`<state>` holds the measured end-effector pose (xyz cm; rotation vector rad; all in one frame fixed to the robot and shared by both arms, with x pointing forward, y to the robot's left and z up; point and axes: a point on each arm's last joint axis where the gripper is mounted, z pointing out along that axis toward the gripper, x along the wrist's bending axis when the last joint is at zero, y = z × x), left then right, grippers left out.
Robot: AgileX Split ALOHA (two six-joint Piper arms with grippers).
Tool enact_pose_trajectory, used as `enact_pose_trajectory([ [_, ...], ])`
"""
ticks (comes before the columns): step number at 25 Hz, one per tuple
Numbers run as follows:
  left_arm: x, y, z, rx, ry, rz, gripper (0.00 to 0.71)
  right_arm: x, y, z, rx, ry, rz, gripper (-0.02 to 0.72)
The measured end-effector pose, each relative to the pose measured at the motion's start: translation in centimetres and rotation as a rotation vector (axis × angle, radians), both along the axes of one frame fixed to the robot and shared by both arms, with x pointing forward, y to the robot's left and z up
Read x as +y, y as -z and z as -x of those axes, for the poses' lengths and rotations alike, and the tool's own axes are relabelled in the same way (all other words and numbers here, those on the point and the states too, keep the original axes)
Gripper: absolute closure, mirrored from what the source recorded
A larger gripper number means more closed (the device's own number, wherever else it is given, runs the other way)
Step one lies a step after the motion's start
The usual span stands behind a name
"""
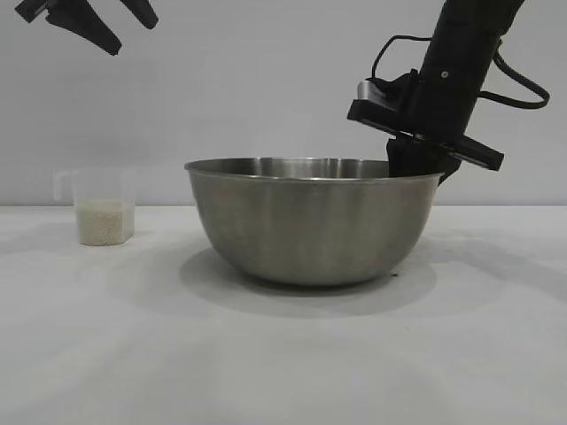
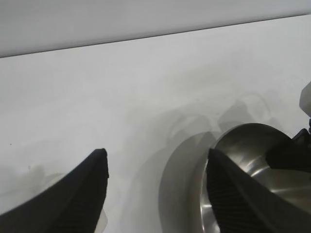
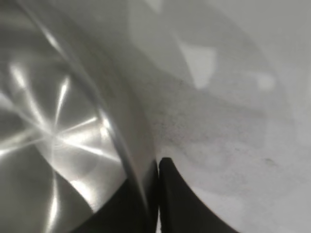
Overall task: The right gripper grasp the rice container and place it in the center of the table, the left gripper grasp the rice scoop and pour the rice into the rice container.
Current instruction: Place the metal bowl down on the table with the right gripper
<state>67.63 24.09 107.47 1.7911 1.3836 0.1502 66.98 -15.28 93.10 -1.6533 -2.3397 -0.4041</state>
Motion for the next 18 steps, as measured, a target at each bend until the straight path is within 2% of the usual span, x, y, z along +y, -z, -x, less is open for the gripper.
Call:
enact_pose_trajectory([
  [7, 0.00, 0.00, 0.00, 0.000, 0.000, 0.000, 0.325, 0.09, -0.04, 0.01, 0.003, 0.004, -0.010, 0.635],
  [10, 0.00, 0.00, 0.00, 0.000, 0.000, 0.000, 0.325, 0.09, -0.04, 0.06, 0.009, 0.002, -0.010, 0.519],
  [15, 0.00, 0.00, 0.00, 0.000, 0.000, 0.000, 0.325, 0.07, -0.04, 0.21, 0.024, 0.000, -0.009, 0.270],
  [16, 0.00, 0.00, 0.00, 0.000, 0.000, 0.000, 0.325, 0.07, -0.04, 0.23, 0.028, 0.001, -0.008, 0.240],
  [18, 0.00, 0.00, 0.00, 0.000, 0.000, 0.000, 0.325, 0.06, -0.04, 0.28, 0.033, -0.001, -0.008, 0.240],
])
